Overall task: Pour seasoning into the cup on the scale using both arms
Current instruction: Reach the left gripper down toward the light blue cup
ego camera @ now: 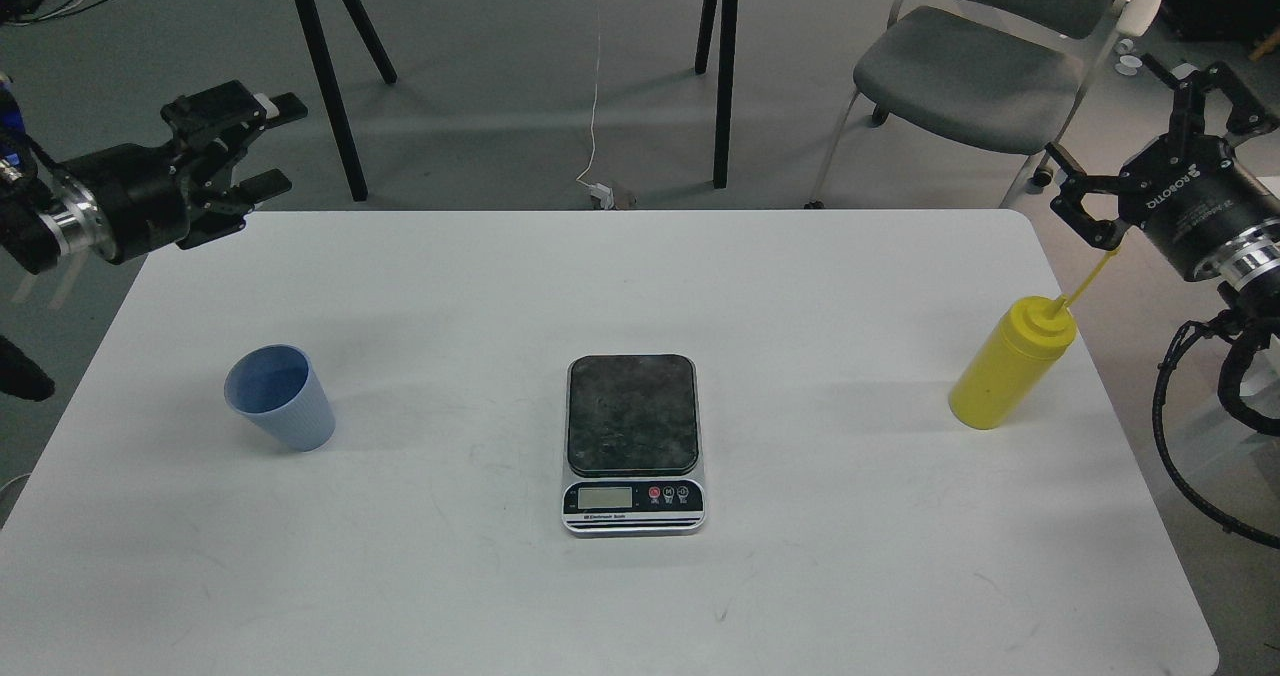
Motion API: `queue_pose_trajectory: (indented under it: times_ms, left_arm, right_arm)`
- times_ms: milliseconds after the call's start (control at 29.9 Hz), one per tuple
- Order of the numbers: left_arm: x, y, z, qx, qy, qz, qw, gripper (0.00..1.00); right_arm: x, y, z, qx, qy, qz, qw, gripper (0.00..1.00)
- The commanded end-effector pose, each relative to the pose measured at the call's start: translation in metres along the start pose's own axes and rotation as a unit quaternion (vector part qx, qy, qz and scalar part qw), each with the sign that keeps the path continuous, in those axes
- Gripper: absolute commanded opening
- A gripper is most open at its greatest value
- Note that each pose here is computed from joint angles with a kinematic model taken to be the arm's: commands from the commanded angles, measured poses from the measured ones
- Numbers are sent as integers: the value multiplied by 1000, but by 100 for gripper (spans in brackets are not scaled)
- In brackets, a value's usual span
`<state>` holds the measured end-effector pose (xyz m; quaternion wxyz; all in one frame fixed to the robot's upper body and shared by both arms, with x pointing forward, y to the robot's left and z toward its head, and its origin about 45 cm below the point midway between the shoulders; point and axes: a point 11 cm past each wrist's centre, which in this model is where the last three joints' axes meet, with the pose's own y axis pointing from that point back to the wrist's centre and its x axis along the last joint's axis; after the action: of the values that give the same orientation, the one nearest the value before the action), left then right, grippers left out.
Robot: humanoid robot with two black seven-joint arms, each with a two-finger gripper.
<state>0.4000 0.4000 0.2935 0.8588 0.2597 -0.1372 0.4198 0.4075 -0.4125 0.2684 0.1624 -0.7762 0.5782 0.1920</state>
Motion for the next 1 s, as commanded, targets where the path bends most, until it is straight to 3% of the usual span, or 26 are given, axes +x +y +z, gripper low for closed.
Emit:
queue_pose_trajectory:
  times_ms: [0,401,635,970]
  left_arm:
    - [3,9,-5,23,-49,-8,999,100]
    - [-13,6,-17,59,-176,-65,980,100]
    - [-22,11,-70,138,-180,-90,970,100]
    - [-27,28,-103,174,-217,-86,957,99]
  right_arm:
    - [0,0,-3,2,1,0,1000,99]
    - [1,2,-3,4,1,0,1000,99]
    - [0,3,-2,3,-1,-1,1000,99]
    - [-1,3,0,2,-3,-4,1000,99]
